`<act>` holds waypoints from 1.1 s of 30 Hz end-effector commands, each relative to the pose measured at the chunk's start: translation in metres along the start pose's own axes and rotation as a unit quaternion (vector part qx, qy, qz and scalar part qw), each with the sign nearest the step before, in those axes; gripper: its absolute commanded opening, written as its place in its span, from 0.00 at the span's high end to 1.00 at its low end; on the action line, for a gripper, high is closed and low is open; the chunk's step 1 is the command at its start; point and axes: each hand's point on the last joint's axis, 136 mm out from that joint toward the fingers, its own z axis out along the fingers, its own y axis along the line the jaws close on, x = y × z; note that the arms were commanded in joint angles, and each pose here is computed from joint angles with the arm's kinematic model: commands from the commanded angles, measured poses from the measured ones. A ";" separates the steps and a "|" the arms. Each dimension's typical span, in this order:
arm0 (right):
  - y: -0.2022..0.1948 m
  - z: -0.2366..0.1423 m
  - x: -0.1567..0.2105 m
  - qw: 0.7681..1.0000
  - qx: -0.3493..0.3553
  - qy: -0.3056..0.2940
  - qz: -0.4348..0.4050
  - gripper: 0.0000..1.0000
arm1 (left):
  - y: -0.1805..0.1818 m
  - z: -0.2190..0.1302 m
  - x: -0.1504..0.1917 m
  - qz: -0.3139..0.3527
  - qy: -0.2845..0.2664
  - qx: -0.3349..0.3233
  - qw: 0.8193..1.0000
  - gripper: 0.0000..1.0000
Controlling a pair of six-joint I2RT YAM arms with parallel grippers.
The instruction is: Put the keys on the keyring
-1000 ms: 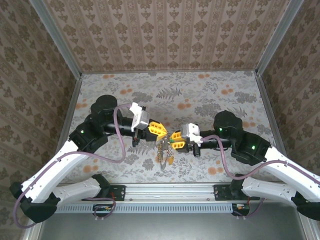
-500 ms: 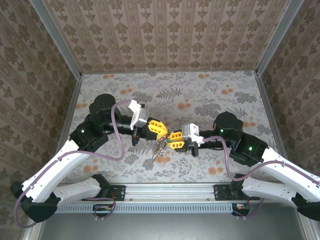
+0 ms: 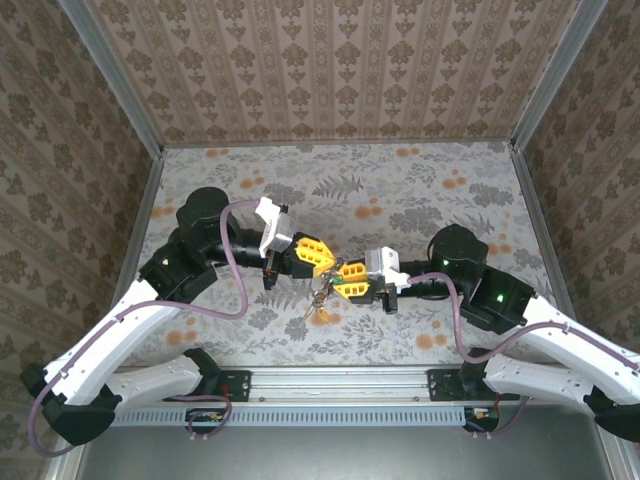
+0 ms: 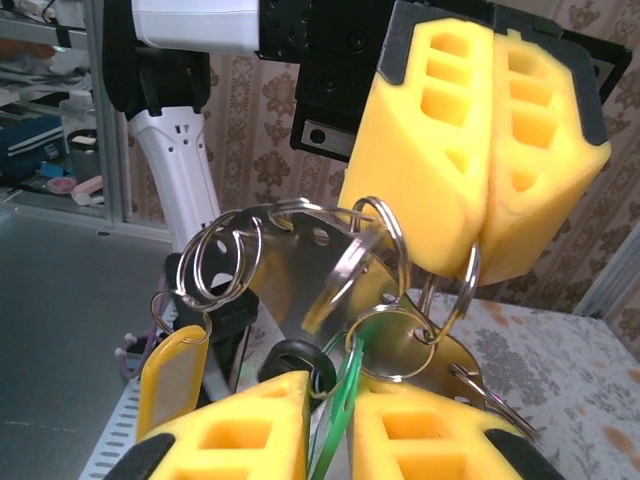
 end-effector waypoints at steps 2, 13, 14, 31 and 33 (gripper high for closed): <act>-0.013 -0.007 0.019 0.997 0.054 0.040 0.028 0.74 | 0.017 -0.019 -0.004 0.022 0.003 -0.080 0.997 1.00; -0.071 -0.045 0.092 0.949 0.259 0.136 0.115 0.21 | 0.075 -0.056 0.107 -0.078 0.161 -0.248 0.952 1.00; -0.074 -0.047 0.094 0.947 0.264 0.137 0.118 0.09 | 0.078 -0.058 0.119 -0.092 0.173 -0.257 0.946 1.00; -0.123 -0.109 0.135 0.870 0.446 0.129 0.168 0.00 | 0.179 -0.035 0.237 -0.171 0.320 -0.331 0.871 1.00; -0.127 -0.119 0.140 0.860 0.466 0.120 0.173 0.00 | 0.201 -0.028 0.252 -0.180 0.329 -0.337 0.864 1.00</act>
